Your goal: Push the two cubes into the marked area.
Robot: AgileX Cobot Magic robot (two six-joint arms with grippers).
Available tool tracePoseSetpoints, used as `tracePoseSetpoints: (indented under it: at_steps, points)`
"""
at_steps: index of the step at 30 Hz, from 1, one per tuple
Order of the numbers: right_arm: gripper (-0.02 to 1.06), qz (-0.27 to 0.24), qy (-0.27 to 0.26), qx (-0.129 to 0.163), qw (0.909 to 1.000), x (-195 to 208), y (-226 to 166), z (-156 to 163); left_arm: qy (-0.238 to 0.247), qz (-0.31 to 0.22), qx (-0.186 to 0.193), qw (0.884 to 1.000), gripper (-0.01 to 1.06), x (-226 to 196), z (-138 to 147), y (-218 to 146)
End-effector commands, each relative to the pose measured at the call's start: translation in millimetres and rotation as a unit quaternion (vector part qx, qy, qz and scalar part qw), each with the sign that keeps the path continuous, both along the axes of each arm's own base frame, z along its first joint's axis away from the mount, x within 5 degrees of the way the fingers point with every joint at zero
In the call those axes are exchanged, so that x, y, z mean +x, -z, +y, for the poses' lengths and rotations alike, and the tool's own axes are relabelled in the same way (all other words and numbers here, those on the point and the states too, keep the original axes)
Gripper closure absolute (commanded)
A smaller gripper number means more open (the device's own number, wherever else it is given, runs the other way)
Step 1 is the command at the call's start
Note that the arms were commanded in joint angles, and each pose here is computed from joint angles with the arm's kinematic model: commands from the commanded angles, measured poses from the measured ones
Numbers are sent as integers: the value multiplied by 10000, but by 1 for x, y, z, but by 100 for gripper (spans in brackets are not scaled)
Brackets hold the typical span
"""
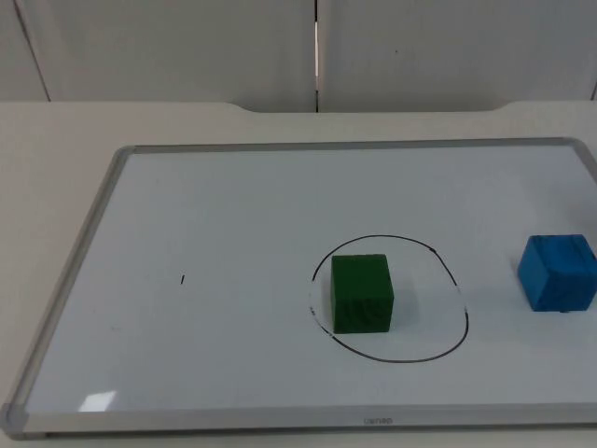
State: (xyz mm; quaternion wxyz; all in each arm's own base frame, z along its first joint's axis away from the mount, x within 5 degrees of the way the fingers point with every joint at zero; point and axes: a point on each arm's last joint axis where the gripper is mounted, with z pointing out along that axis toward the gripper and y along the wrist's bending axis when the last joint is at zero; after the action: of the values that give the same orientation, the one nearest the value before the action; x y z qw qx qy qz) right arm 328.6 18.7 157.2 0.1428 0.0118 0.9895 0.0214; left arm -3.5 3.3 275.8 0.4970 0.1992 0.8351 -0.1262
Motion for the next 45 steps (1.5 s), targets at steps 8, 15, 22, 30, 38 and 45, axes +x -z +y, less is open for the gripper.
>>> tracePoseSetpoints:
  at_steps: [8, 15, 22, 30, 38, 45]
  points:
    - [105, -78, 162, 106, 9998, 8, 27, 0, -12, -13, -3, 10000, 105, 0, 0, 1]
    - [105, -182, -79, 149, 9997, 12, 38, 16, -12, -13, -3, 10000, 105, 0, 0, 1]
    - [105, -430, -258, 154, 9986, 16, 39, 29, -17, -17, 3, 10000, 105, 0, 0, 1]
    - [105, -429, -207, 260, 9985, 15, 39, 36, -17, -17, 3, 10000, 105, 0, 0, 1]
    - [105, -378, -362, 336, 9981, 12, 39, 53, -17, -17, 3, 10000, 105, 0, 0, 1]
    - [105, -291, -370, 334, 9983, 10, 40, 53, -17, -17, 3, 10000, 105, 0, 0, 1]
